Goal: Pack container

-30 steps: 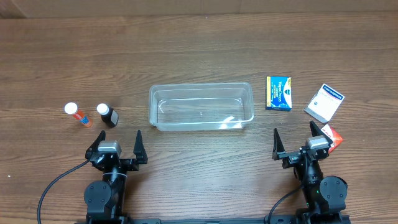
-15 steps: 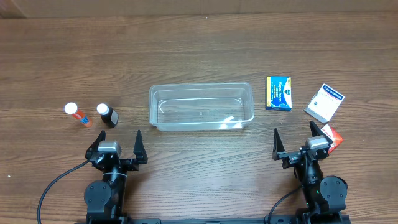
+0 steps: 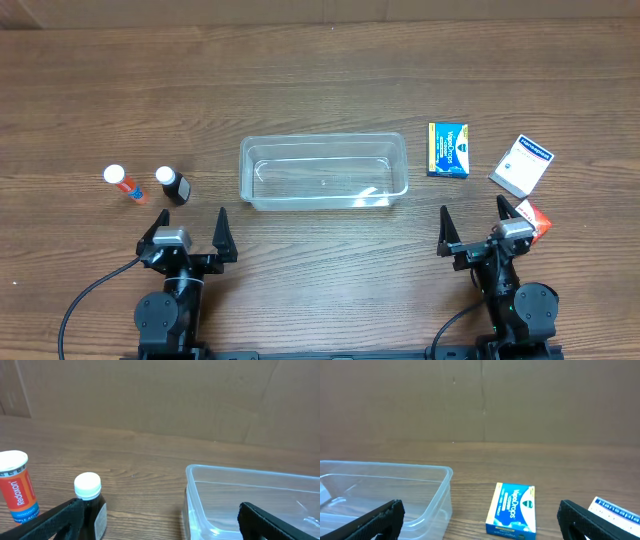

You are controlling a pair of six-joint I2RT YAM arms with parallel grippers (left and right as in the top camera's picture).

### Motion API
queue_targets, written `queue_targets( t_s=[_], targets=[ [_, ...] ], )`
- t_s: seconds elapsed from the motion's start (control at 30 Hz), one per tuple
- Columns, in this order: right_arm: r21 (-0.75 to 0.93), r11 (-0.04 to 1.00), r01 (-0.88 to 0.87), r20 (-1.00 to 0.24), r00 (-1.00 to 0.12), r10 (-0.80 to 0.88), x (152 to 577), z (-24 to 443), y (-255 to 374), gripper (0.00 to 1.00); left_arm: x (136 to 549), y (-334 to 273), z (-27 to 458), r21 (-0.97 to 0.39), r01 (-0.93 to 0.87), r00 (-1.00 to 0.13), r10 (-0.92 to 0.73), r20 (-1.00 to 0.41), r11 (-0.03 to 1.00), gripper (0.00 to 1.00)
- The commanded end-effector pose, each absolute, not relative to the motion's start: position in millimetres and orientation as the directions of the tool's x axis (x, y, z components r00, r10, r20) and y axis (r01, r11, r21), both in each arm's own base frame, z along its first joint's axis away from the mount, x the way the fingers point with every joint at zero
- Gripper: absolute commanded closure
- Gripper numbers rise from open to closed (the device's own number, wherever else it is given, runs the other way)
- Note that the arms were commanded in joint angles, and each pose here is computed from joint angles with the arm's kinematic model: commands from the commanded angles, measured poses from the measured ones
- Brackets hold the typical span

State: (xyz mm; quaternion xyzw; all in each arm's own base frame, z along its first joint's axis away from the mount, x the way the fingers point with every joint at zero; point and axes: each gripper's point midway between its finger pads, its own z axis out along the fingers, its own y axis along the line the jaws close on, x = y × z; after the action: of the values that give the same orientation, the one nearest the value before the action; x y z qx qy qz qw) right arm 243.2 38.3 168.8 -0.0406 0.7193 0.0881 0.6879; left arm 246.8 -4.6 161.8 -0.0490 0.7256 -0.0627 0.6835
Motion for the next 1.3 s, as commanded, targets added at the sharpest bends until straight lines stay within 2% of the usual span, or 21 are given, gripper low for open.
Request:
queue_targets(
  t_s=[0.0,0.13,0.3,0.37,0.53,0.6,0.73,0.83,0.97,1.13,1.27],
  targets=[
    [0.13,0.977,-0.171,-0.991,-0.061,0.121,241,176,37,0.0,243,-3,192,-0.189,0.02,0.007,-0.189,-0.982,0.982,0.0],
    [0.18,0.97,-0.164,-0.982,-0.082,0.169,239,200,37,0.0,236,-3,227,-0.187,0.025,0.038,-0.187,-0.982,0.982,0.0],
    [0.213,0.968,-0.132,-0.956,-0.232,0.179,250,226,38,0.0,237,-3,253,-0.186,0.004,-0.073,-0.186,-0.98,0.982,0.0],
    [0.217,0.97,-0.113,-0.928,-0.332,0.169,256,231,40,0.0,241,-3,260,-0.186,-0.011,-0.151,-0.185,-0.971,0.983,0.0],
    [0.216,0.975,-0.057,-0.806,-0.574,0.145,278,246,42,0.0,256,-3,271,-0.174,-0.064,-0.429,-0.184,-0.884,0.983,0.0],
    [0.206,0.978,-0.023,-0.709,-0.693,0.133,287,241,43,0.0,262,-3,272,-0.148,-0.085,-0.582,-0.169,-0.795,0.985,0.0],
    [0.181,0.983,0.028,-0.509,-0.852,0.118,287,214,43,0.0,259,-3,265,-0.07,-0.064,-0.801,-0.093,-0.592,0.996,0.0],
    [0.183,0.982,0.035,-0.483,-0.868,0.121,293,209,44,0.0,258,-2,265,-0.055,-0.071,-0.875,-0.089,-0.476,0.996,0.0],
    [0.188,0.976,0.112,-0.474,-0.86,0.19,294,208,24,0.0,277,15,270,-0.019,-0.14,-0.864,-0.131,-0.485,0.99,0.0],
    [0.213,0.961,0.178,-0.461,-0.849,0.259,293,208,8,0.0,292,64,231,0.021,-0.294,-0.895,-0.267,-0.356,0.956,0.0],
    [0.213,0.961,0.178,-0.462,-0.848,0.259,294,208,8,0.0,310,70,188,0.038,-0.267,-0.94,-0.252,-0.228,0.963,0.0]
  ],
)
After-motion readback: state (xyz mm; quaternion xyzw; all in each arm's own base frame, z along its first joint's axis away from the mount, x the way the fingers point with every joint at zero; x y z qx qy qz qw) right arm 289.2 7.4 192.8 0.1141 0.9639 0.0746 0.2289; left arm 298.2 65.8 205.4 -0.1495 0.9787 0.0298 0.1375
